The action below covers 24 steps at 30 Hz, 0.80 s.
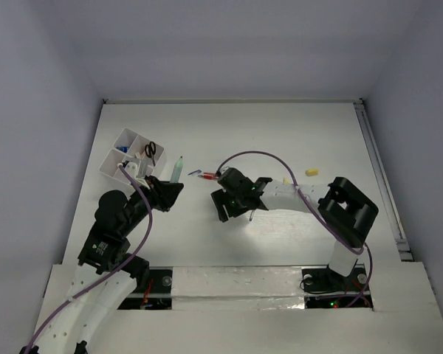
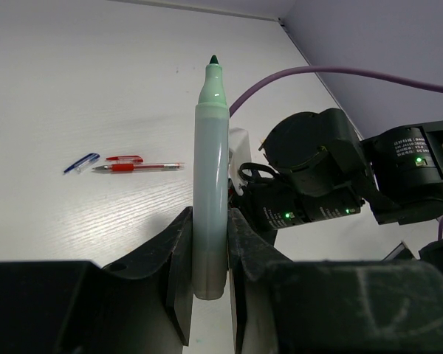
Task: Sort the stationery into containers
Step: Close the pen cap on the pen.
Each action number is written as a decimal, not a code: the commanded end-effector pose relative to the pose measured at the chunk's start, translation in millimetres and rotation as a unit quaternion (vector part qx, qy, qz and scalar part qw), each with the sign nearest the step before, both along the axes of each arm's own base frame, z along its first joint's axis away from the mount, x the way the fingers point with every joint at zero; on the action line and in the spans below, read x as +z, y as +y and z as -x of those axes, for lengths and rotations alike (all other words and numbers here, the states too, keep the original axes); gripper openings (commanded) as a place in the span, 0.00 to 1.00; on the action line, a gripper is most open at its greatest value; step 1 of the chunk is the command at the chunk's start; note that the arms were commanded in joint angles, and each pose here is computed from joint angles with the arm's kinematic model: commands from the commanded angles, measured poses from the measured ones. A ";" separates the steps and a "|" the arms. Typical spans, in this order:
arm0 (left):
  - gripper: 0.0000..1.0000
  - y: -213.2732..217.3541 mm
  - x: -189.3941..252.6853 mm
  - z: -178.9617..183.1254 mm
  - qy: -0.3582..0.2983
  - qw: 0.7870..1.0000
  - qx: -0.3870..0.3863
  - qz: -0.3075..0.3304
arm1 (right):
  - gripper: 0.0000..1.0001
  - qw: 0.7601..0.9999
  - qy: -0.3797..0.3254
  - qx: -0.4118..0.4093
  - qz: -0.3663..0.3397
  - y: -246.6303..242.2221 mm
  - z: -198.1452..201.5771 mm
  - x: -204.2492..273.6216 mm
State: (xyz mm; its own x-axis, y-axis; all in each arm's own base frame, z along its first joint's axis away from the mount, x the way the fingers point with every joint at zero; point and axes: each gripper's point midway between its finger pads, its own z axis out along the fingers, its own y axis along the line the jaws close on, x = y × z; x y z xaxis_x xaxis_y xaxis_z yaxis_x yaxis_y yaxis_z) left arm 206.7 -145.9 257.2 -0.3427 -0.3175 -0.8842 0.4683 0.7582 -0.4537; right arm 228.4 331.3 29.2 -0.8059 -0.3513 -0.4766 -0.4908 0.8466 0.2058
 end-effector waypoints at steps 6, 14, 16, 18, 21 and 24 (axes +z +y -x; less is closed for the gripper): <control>0.00 -1.1 27.0 -0.5 -0.039 0.999 -0.004 0.015 | 0.72 0.999 -0.013 -0.029 0.041 -13.4 -15.6 -7.1; 0.00 -1.2 27.7 -0.1 -0.041 0.999 -0.005 0.016 | 0.65 0.996 -0.024 -0.045 0.077 -19.0 -26.6 -9.7; 0.00 -0.9 28.0 0.0 -0.042 0.999 -0.004 0.016 | 0.62 0.995 -0.027 -0.048 0.084 -19.1 -29.7 -10.7; 0.00 -1.1 28.0 0.1 -0.042 0.999 -0.005 0.016 | 0.58 0.994 -0.030 -0.052 0.091 -19.9 -32.4 -10.4; 0.00 -1.3 28.0 0.3 -0.042 0.999 -0.005 0.016 | 0.56 0.993 -0.031 -0.054 0.104 -22.9 -34.2 -13.9; 0.00 -1.3 28.1 0.4 -0.041 0.999 -0.005 0.017 | 0.56 0.990 -0.033 -0.059 0.124 -27.4 -37.2 -18.4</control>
State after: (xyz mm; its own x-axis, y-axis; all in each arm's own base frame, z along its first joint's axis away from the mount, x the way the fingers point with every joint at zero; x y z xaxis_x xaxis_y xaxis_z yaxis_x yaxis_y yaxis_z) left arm 206.2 -146.4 257.4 -0.3434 -0.3168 -0.8841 0.4714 0.7561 -0.4540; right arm 260.3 319.3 24.1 -0.8071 -0.3534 -0.4730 -0.4212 0.9060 0.0419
